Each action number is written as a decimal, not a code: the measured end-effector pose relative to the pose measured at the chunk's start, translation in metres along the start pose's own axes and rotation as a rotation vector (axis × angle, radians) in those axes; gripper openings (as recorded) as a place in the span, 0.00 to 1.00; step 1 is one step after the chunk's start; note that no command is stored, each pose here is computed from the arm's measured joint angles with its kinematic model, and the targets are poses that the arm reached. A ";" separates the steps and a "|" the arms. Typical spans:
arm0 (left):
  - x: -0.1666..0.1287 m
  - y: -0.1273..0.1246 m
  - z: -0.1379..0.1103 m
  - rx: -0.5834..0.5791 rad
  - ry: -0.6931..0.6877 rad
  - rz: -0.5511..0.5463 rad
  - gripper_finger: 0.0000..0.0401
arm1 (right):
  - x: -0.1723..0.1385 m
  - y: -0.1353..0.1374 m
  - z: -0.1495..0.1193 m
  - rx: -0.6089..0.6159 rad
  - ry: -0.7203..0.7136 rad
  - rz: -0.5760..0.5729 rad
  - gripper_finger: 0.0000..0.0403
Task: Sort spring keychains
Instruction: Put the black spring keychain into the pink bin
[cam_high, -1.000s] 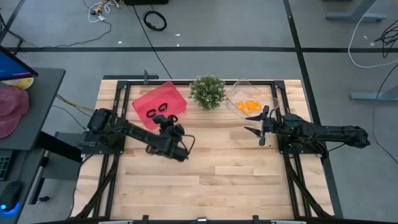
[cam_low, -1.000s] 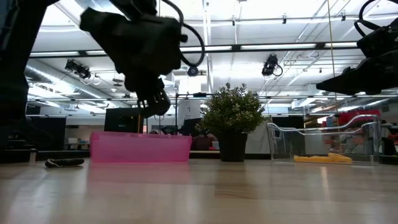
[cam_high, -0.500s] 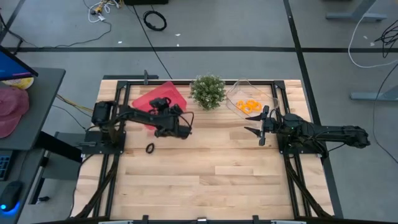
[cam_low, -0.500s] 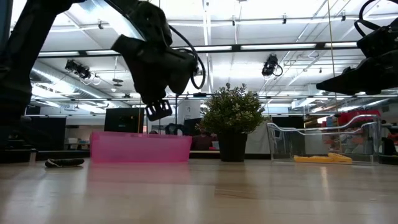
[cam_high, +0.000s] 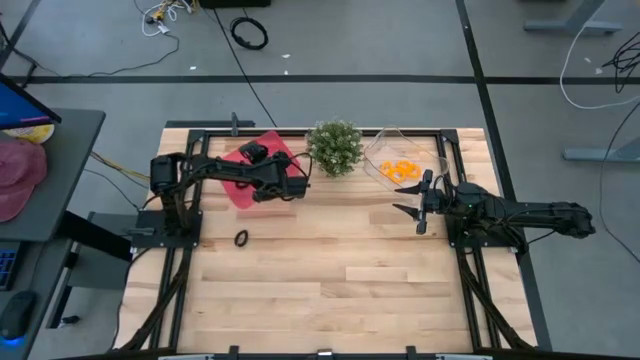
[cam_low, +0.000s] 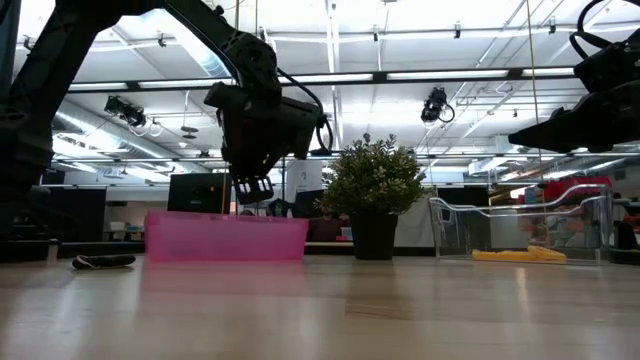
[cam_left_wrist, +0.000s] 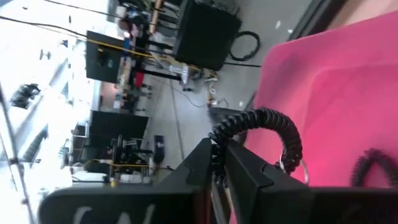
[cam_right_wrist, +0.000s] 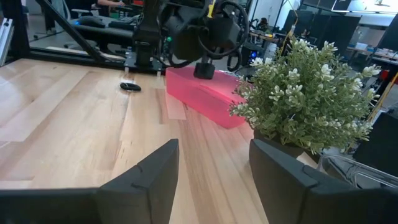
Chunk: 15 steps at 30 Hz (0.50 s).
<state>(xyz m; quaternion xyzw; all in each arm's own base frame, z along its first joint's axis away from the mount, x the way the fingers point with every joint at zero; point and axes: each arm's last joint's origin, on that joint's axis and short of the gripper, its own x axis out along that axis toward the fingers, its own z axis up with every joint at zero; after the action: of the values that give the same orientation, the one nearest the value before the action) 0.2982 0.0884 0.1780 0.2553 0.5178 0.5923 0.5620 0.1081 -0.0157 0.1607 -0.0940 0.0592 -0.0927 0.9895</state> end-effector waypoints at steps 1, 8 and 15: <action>0.001 -0.001 0.001 0.002 0.003 -0.013 0.11 | 0.000 0.000 0.000 0.000 0.000 0.000 0.49; 0.005 -0.008 0.009 -0.008 0.044 -0.166 0.23 | 0.000 0.000 0.000 0.000 0.000 0.000 0.49; 0.009 -0.011 0.009 -0.008 0.103 -0.302 0.37 | 0.000 0.000 0.000 0.000 0.000 0.000 0.49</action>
<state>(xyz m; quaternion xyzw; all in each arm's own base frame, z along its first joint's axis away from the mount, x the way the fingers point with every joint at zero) 0.3081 0.0977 0.1688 0.1417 0.5761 0.5153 0.6184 0.1081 -0.0157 0.1607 -0.0940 0.0591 -0.0926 0.9895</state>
